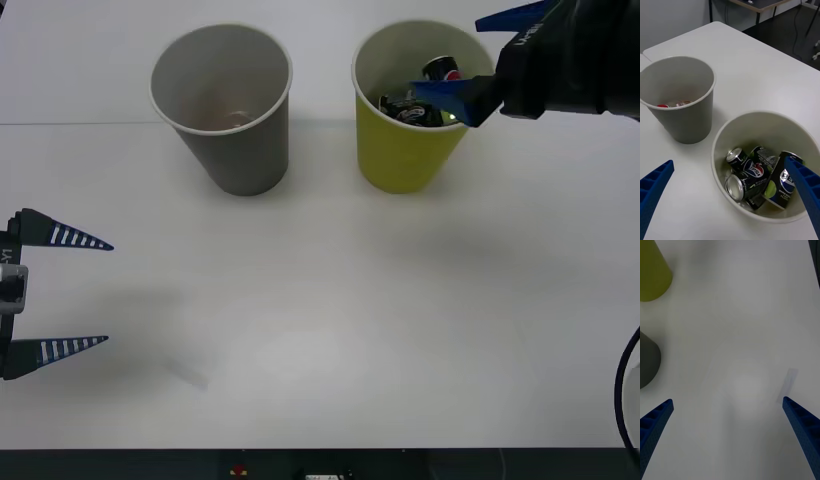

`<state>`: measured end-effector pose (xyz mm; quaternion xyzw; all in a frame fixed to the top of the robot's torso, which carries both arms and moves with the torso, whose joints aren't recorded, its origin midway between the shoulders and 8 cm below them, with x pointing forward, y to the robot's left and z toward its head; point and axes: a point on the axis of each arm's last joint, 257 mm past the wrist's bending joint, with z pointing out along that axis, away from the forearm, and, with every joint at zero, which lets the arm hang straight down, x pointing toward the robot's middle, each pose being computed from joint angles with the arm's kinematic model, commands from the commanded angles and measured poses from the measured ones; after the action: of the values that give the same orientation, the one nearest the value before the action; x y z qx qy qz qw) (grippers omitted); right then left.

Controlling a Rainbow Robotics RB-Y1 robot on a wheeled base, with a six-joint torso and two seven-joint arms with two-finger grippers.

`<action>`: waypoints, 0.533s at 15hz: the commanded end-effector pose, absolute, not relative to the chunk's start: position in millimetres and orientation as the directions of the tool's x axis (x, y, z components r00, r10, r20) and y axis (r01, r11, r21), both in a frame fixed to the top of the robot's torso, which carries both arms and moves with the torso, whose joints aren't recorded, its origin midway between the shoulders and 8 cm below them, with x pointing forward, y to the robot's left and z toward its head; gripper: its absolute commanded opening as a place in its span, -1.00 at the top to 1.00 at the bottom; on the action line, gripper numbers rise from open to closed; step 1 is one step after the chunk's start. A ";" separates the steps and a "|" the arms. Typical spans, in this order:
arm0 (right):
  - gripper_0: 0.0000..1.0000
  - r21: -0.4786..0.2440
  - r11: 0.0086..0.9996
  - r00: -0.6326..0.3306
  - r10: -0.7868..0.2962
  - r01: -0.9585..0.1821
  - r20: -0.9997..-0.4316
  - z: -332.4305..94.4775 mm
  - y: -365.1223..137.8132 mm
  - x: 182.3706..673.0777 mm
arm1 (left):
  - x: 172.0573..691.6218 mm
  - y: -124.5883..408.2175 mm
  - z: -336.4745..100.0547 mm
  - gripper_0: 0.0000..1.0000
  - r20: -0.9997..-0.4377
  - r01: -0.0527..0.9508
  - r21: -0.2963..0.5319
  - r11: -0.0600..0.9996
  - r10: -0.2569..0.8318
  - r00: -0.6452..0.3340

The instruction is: Put the can into the green bin and the plastic bottle into the gray bin

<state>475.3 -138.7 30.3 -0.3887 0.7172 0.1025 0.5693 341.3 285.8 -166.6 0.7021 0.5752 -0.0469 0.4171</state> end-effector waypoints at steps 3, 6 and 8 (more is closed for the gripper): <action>-1.00 -0.280 0.656 -0.033 -0.422 -0.701 -0.906 -0.8 -142.3 440.7 | 341.3 285.8 -166.6 -1.00 -0.546 0.847 0.532 0.010 0.769 0.334; -1.00 -0.305 0.632 -0.019 -0.452 -0.712 -0.892 -22.6 -149.4 427.6 | 341.3 285.8 -166.6 -1.00 -0.546 0.847 0.532 0.010 0.769 0.334; -1.00 -0.332 0.607 0.001 -0.479 -0.722 -0.878 -36.5 -152.2 422.6 | 341.3 285.8 -166.6 -1.00 -0.546 0.847 0.532 0.010 0.769 0.334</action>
<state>424.9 -152.0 -31.7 -0.4232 0.7009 0.1100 0.5635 341.3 285.8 -166.6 0.7022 0.5751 -0.0469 0.4171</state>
